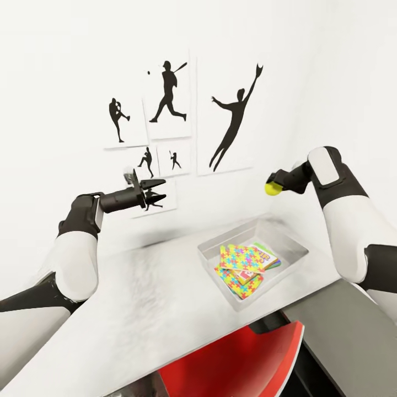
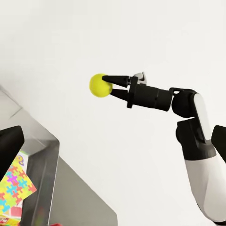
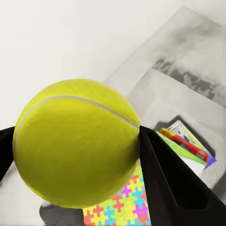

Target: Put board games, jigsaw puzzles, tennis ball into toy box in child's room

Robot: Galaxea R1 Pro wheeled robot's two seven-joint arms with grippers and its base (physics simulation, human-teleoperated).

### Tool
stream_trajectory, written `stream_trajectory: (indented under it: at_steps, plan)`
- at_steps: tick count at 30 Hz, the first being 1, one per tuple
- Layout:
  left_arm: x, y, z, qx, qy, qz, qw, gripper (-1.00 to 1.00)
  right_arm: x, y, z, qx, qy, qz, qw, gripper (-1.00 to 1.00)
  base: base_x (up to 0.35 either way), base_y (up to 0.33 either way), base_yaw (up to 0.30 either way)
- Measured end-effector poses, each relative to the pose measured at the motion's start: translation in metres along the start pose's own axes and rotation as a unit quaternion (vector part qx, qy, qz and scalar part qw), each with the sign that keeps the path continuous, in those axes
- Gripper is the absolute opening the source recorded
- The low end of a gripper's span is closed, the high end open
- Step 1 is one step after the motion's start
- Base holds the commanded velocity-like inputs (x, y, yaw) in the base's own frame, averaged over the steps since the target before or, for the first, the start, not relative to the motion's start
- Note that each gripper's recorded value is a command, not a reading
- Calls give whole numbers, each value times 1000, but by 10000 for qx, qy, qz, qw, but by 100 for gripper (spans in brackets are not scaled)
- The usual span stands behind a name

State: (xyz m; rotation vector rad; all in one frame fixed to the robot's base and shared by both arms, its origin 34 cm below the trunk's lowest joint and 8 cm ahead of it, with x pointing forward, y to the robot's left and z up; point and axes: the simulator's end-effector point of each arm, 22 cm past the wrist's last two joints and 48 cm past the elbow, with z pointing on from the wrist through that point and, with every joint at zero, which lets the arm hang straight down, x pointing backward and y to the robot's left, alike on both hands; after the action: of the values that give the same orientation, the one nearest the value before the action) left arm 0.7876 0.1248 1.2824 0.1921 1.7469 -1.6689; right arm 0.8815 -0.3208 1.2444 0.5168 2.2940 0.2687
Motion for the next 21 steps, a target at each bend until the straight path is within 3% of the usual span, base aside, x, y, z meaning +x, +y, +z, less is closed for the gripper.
stream_trajectory:
  at_steps: [10,21]
  plan:
    - [1,5,1,-12,8,-29,10000,100,5,4,5,-101,80,43,9999,-100,0,0,-209]
    - [2,11,0,-26,5,-66,10000,100,16,9,15,-134,188,39,9997,-100,0,0,12]
